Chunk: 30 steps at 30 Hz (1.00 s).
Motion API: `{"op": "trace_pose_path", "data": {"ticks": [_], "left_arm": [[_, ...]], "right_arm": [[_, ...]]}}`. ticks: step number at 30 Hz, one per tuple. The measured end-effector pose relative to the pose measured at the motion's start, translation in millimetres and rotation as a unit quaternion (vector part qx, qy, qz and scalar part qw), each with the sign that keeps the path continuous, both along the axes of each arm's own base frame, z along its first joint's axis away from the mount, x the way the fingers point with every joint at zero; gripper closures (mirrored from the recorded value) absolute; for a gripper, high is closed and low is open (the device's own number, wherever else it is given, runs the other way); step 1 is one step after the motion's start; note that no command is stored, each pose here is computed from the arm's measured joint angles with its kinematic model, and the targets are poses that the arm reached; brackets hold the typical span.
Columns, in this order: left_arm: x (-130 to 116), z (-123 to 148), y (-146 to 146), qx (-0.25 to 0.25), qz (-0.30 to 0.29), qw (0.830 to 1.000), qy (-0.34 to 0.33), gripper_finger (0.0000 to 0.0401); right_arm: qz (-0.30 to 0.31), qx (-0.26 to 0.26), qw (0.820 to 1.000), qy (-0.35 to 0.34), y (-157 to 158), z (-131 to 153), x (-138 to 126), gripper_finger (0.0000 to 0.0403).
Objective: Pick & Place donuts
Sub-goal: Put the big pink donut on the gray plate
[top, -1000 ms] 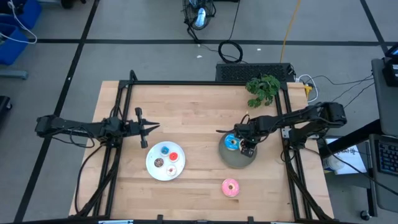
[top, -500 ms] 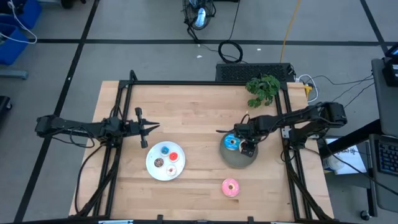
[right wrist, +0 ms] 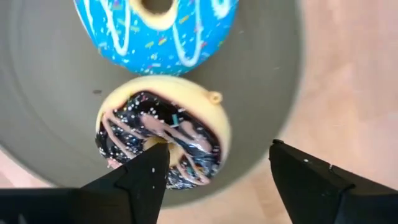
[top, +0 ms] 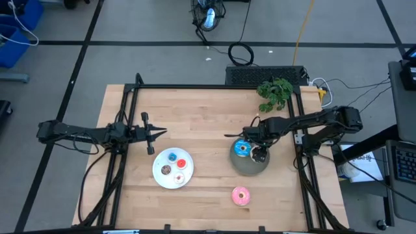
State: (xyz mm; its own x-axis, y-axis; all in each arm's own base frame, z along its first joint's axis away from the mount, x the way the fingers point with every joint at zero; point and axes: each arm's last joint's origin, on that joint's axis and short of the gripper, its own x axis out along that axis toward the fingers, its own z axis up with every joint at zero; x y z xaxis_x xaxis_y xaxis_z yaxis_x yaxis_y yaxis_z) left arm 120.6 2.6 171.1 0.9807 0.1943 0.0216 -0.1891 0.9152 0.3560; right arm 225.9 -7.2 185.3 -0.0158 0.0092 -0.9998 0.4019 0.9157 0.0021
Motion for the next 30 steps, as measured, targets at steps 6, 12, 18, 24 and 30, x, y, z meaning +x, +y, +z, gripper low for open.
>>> {"op": "trace_pose_path", "data": {"ticks": [6,12,18,24,30], "left_arm": [[0,0,0,0.001,0.0,1.0,0.0,0.0364],[0,0,0,0.001,0.0,1.0,0.0,0.0364],[0,0,0,0.001,0.001,1.0,0.0,0.0364],[0,0,0,0.001,0.001,1.0,0.0,0.0364],[0,0,0,0.001,0.001,1.0,0.0,0.0364]], "right_arm": [[-0.02,-0.047,0.999,0.008,1,38,9,0.0163],[-0.017,-0.049,0.996,-0.074,33,80,27,0.0224],[0.046,-0.058,0.993,-0.093,69,83,36,0.0326],[0.133,-0.065,0.982,-0.121,99,75,43,0.0393],[0.191,-0.043,0.96,-0.202,121,79,52,0.0368]]}}
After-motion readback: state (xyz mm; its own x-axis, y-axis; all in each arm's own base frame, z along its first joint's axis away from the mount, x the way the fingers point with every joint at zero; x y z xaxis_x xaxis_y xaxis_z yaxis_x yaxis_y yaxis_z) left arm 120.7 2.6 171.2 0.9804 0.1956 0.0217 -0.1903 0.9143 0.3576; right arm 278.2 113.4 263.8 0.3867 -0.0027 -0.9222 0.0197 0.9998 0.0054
